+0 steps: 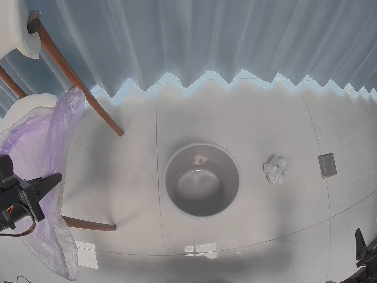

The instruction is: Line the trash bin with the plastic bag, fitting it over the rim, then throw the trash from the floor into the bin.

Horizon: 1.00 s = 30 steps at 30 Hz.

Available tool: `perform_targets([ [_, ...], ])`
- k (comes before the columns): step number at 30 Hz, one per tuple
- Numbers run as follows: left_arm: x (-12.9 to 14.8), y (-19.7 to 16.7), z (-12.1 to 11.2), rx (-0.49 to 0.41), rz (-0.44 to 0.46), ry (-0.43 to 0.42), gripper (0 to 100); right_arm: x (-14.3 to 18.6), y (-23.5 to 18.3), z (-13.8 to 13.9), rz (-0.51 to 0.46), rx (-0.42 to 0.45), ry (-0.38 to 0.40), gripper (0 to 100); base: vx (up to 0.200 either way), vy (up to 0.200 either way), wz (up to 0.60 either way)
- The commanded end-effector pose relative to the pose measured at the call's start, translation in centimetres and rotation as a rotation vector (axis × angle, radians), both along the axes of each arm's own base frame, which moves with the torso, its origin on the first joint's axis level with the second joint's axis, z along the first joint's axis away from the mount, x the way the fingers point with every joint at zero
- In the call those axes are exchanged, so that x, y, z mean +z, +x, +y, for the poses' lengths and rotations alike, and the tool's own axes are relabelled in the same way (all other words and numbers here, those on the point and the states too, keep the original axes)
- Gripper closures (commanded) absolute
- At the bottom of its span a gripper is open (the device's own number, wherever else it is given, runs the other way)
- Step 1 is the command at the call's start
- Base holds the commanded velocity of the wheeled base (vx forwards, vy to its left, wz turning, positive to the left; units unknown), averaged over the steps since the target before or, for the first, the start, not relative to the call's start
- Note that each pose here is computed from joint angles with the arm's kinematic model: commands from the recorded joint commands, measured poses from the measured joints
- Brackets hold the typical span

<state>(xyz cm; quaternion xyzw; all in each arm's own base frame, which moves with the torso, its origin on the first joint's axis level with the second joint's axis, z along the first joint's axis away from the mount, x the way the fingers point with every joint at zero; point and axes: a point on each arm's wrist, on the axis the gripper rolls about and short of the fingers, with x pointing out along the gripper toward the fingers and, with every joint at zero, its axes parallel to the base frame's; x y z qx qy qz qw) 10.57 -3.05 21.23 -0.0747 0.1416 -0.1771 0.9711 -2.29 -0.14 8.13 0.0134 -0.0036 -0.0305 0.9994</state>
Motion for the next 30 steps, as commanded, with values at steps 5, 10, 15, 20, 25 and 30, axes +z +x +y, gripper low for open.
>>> perform_targets([
  [5, -0.3, -0.8, 0.6, -0.080, -0.092, -0.114, 100, -0.5, 0.0, 0.0, 0.005, 0.001, -0.002, 0, 0.000, 0.000, 0.00],
  [10, -0.3, -1.2, 0.1, -0.277, -0.102, -0.145, 100, -0.5, 0.0, 0.0, 0.004, 0.001, -0.004, 0, 0.000, 0.000, 0.00],
  [15, 0.0, -1.1, -0.5, -0.373, -0.092, -0.171, 100, -0.5, 0.0, 0.0, 0.005, 0.001, -0.004, 0, 0.000, 0.000, 0.00],
  [20, 0.7, -0.2, -1.8, -0.488, -0.085, -0.227, 100, -0.5, 0.0, 0.0, 0.005, 0.001, -0.004, 0, 0.000, 0.000, 0.00],
  [25, 1.5, 1.3, -3.0, -0.539, -0.076, -0.225, 100, -0.5, 0.0, 0.0, 0.005, 0.001, -0.002, 0, 0.000, 0.000, 0.00],
  [30, 2.2, 2.7, -4.5, -0.604, -0.069, -0.218, 100, -0.5, 0.0, 0.0, 0.005, 0.001, -0.004, 0, 0.000, 0.000, 0.00],
])
